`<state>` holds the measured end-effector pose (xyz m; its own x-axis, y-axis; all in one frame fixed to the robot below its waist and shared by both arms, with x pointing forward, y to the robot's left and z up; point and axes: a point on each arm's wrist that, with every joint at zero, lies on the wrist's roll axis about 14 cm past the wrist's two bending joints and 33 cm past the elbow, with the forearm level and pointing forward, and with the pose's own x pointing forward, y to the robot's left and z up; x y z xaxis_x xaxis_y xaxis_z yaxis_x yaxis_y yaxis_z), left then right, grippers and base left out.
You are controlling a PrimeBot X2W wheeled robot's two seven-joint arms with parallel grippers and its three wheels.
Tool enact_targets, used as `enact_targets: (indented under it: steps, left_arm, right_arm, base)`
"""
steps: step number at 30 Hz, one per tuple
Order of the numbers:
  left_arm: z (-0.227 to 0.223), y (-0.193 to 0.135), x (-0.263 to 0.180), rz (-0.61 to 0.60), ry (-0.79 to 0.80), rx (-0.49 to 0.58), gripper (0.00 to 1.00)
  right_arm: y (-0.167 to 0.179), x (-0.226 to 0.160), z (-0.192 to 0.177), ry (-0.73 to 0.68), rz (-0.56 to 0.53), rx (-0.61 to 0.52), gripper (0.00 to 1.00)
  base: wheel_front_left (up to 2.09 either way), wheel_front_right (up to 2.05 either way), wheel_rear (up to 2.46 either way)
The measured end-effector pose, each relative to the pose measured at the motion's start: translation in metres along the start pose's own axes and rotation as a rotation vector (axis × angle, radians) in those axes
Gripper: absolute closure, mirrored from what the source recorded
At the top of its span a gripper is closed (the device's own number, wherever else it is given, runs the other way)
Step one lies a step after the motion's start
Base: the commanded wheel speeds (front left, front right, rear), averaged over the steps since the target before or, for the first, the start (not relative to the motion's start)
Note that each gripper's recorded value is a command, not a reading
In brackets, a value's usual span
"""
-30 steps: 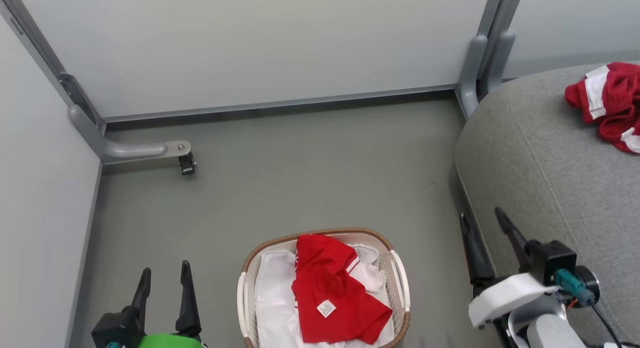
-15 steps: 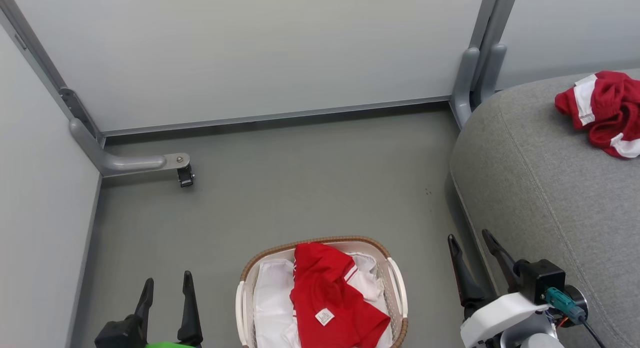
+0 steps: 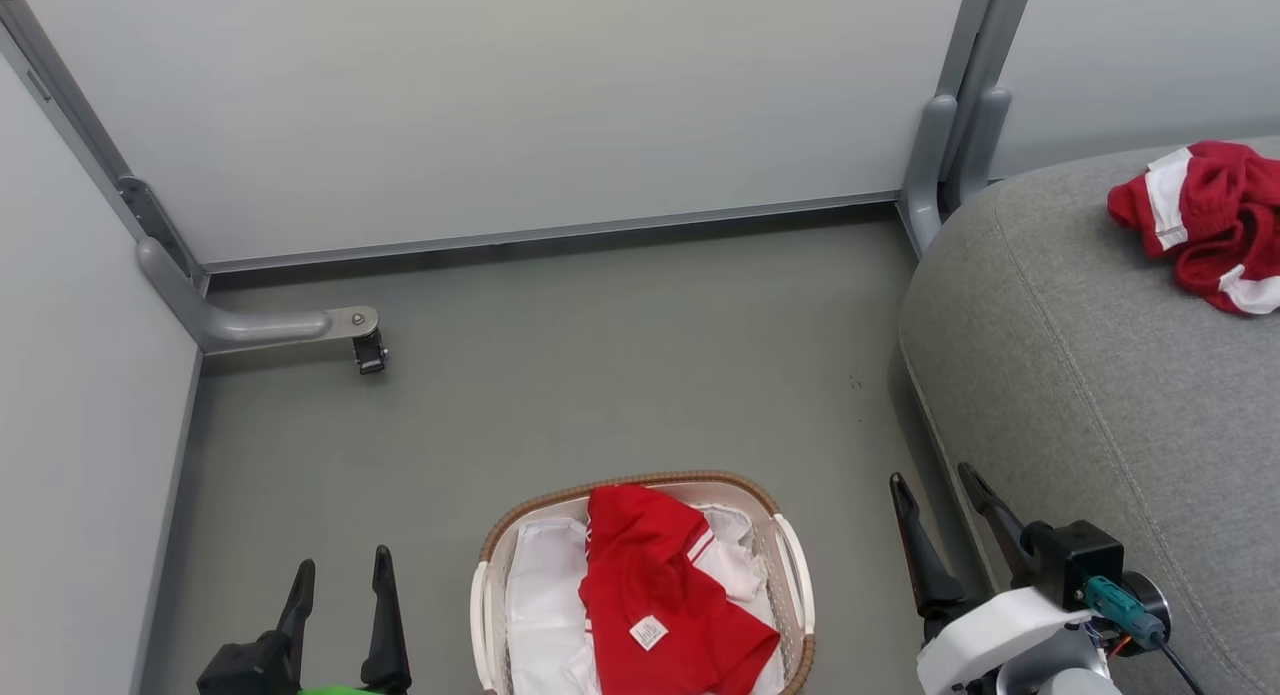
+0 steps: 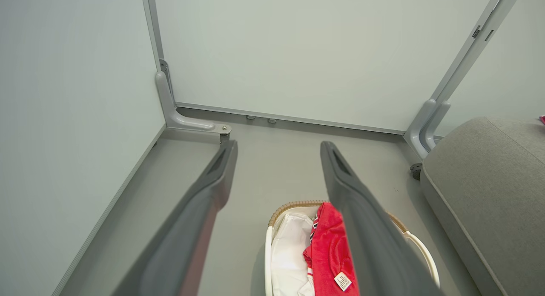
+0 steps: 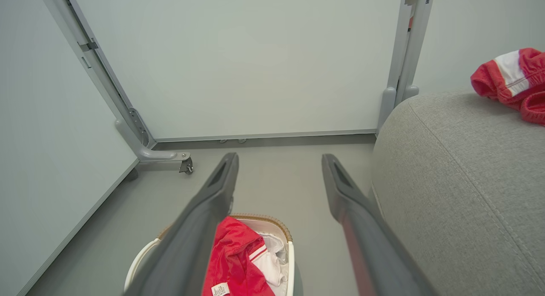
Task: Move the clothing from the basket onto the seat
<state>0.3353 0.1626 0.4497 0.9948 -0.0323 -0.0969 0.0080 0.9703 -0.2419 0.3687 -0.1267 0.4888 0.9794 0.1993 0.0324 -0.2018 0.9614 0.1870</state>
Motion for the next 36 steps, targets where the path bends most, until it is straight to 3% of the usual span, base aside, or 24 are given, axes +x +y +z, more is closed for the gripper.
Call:
enact_targets:
  steps: [18, 28, 36]
  left_arm:
    - [-0.004, -0.004, 0.014, -0.022, 0.016, 0.019, 0.0]
    - [0.007, -0.063, 0.086, -0.252, 0.009, 0.093, 0.0]
    - [-0.059, -0.119, 0.134, -0.451, 0.256, 0.123, 0.0]
  right_arm:
    - [-0.007, 0.013, 0.002, -0.005, -0.009, -0.023, 0.0]
    - [-0.038, 0.056, 0.021, -0.075, -0.066, -0.09, 0.0]
    - [-0.063, 0.097, 0.019, -0.104, -0.103, -0.123, 0.0]
  base:
    - [0.0, 0.0, 0.0]
    - [0.0, 0.0, 0.0]
    - [0.0, 0.0, 0.0]
